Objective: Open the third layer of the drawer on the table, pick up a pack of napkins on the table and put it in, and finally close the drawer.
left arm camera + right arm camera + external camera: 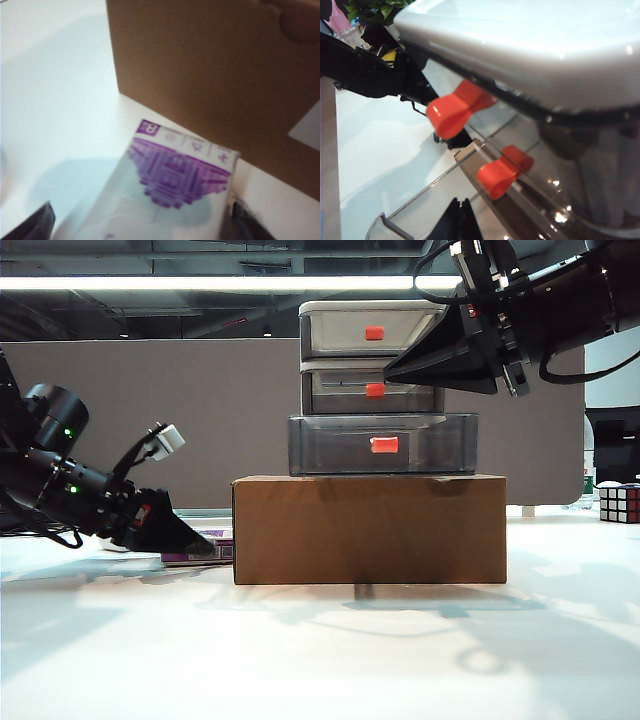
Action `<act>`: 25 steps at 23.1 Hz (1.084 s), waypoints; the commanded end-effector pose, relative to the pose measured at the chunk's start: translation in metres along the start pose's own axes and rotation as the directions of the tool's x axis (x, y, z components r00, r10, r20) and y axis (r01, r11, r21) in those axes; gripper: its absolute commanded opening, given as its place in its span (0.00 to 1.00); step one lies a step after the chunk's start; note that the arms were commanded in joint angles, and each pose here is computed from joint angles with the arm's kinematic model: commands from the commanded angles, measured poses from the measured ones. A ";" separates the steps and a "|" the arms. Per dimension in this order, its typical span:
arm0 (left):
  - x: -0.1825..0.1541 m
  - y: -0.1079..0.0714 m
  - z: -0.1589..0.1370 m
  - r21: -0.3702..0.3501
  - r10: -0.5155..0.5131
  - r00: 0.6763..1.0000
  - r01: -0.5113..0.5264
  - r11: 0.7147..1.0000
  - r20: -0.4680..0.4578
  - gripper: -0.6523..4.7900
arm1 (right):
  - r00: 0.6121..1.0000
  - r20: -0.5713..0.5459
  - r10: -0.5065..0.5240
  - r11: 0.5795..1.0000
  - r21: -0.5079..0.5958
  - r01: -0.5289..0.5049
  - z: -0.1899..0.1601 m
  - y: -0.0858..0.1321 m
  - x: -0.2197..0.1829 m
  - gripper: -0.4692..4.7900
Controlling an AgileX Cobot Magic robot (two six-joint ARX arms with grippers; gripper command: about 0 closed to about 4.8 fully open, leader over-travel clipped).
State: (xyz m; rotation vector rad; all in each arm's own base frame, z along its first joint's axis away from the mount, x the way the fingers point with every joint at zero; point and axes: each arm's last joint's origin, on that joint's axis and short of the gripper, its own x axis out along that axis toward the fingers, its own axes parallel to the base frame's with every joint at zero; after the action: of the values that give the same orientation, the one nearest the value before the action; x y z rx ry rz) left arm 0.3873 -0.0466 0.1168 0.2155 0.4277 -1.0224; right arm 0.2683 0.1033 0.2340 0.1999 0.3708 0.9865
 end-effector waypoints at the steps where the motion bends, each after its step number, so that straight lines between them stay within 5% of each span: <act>1: 0.006 -0.004 0.001 0.050 -0.027 1.000 0.028 0.998 -0.009 1.00 | 1.000 0.013 0.007 1.000 -0.016 -0.007 0.003 0.001 0.000 0.08; 11: 0.018 -0.013 0.002 0.081 0.005 0.997 0.001 0.997 -0.074 1.00 | 1.000 0.012 0.008 1.000 -0.015 -0.008 0.003 0.001 0.000 0.08; 14: 0.018 -0.013 0.001 0.062 0.001 0.997 0.004 0.998 -0.082 0.72 | 1.000 0.009 0.015 1.000 -0.013 -0.015 0.003 0.001 0.000 0.08; 16: 0.017 -0.014 -0.001 0.043 -0.008 0.995 0.012 0.999 -0.096 0.62 | 1.000 0.006 0.022 1.000 -0.011 -0.022 0.003 0.001 0.000 0.08; 19: 0.017 -0.015 -0.002 0.031 -0.010 0.994 0.014 0.999 -0.109 0.55 | 1.000 0.004 0.024 1.000 -0.010 -0.024 0.003 0.002 0.000 0.08; 25: -0.014 -0.012 0.025 0.056 0.069 0.992 -0.064 0.996 -0.102 0.56 | 1.000 0.007 0.025 1.000 -0.013 -0.025 0.003 0.002 -0.001 0.08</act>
State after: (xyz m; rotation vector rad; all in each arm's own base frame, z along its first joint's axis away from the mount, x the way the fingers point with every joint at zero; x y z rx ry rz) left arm 0.3764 -0.0578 0.1303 0.3167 0.5180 -0.9841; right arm 0.2677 0.1036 0.2340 0.2023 0.3738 1.0049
